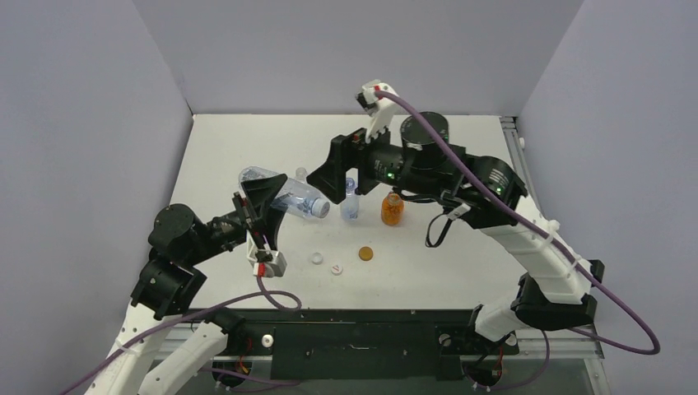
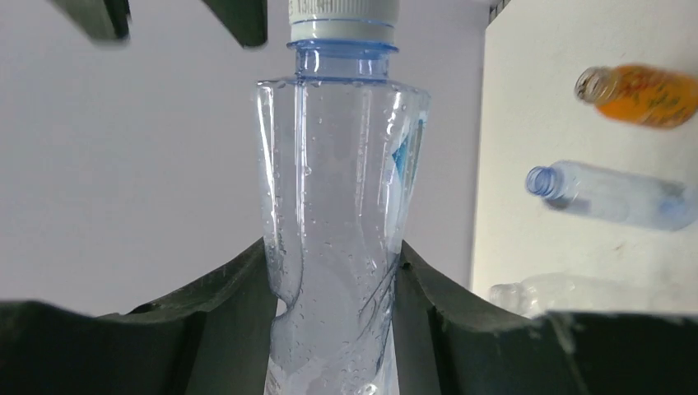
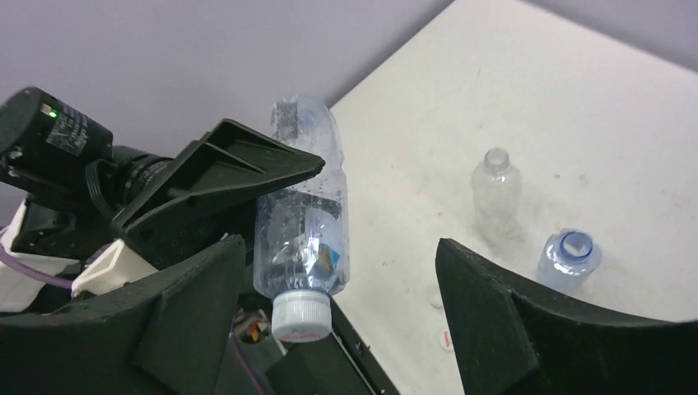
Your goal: Unscrew the bottle caps
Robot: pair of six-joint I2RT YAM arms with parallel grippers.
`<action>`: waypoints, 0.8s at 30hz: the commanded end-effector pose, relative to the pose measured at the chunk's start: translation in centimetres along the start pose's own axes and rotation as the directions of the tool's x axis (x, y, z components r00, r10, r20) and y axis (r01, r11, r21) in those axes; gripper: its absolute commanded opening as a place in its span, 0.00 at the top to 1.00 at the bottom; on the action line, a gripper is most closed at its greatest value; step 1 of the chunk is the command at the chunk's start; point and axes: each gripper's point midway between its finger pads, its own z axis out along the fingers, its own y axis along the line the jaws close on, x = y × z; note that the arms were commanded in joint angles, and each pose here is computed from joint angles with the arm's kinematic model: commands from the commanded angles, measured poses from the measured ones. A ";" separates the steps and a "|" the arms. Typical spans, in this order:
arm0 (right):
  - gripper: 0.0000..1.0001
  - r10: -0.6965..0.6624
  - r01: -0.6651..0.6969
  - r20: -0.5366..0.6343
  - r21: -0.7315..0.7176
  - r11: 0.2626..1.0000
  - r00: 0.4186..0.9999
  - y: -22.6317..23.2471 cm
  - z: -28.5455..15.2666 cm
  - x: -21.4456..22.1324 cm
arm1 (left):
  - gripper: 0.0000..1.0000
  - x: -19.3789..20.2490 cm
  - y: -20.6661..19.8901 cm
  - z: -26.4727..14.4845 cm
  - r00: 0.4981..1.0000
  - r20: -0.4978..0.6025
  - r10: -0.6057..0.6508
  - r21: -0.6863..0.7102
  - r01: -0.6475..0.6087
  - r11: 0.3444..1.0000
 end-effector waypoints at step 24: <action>0.46 -0.024 0.037 0.409 -0.024 0.999 0.912 4.2 -0.4 -9.0 | 0.59 -2.9 5.8 0.4 0.232 0.239 -0.943 -0.124 0.970 0.208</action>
